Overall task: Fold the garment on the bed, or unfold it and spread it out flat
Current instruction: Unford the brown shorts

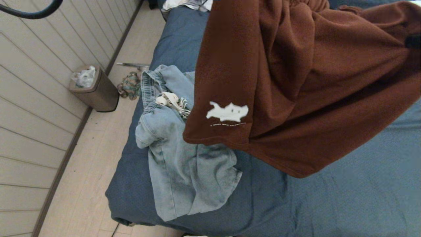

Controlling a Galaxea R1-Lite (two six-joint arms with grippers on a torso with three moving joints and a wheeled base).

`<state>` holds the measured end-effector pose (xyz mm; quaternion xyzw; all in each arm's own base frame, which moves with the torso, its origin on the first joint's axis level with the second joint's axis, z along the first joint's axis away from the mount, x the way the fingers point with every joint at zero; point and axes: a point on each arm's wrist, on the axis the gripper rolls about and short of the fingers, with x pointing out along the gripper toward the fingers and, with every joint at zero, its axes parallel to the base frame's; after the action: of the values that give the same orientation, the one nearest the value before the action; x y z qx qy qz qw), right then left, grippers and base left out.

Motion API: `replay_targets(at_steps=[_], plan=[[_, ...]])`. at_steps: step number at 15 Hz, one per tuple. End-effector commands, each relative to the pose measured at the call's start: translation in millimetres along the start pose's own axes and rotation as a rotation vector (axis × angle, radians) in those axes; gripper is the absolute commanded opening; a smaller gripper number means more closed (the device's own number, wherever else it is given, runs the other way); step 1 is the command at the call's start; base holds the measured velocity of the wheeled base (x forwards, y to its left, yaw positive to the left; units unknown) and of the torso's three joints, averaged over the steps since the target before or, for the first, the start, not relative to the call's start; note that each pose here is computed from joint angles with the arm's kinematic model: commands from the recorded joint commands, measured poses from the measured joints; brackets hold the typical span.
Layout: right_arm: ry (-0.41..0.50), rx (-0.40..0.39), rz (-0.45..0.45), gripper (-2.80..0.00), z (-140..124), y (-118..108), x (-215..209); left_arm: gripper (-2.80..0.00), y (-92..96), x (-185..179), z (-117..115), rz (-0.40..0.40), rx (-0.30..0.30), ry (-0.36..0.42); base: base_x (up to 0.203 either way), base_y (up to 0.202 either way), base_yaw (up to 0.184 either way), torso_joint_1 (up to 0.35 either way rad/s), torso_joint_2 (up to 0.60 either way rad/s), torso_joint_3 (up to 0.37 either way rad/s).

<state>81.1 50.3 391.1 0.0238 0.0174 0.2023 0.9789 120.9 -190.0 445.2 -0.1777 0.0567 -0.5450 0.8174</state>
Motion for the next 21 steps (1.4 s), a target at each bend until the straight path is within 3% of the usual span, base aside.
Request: replay_targets(at_steps=[1,3,5,9,11,14,21], plan=[[0.041,-0.008,-0.101,-2.80,-2,-5,-8,-2.80,3.9,29,-18,-0.040,-0.016,0.079,0.000,0.000,0.000,0.000,0.00,0.000],[0.100,-0.015,-0.202,-2.80,-8,-8,-14,-2.80,13.8,57,-37,-0.054,-0.032,0.147,0.000,0.000,0.000,0.000,0.00,0.000],[0.122,-0.011,-0.246,-2.80,-12,-11,-13,-2.80,24.6,83,-55,-0.052,-0.048,0.199,0.000,0.000,0.000,0.000,0.00,0.000],[0.243,-0.004,-0.416,-2.80,-31,-29,29,-2.80,61.7,108,-62,0.032,-0.040,0.156,0.000,0.000,0.000,0.000,0.00,0.000],[0.279,0.017,-0.478,-2.80,-44,-45,60,-2.80,89.6,120,-73,0.096,-0.039,0.182,0.000,0.000,0.000,0.000,0.00,0.000],[0.289,0.049,-0.527,-2.80,-62,-73,104,-2.80,128.3,133,-85,0.170,-0.045,0.207,0.000,0.000,0.000,0.000,0.00,0.000],[0.451,0.119,-0.617,-2.80,-121,-132,172,-2.80,172.2,171,-142,0.220,-0.091,0.312,0.000,0.000,0.000,0.000,0.00,0.000]])
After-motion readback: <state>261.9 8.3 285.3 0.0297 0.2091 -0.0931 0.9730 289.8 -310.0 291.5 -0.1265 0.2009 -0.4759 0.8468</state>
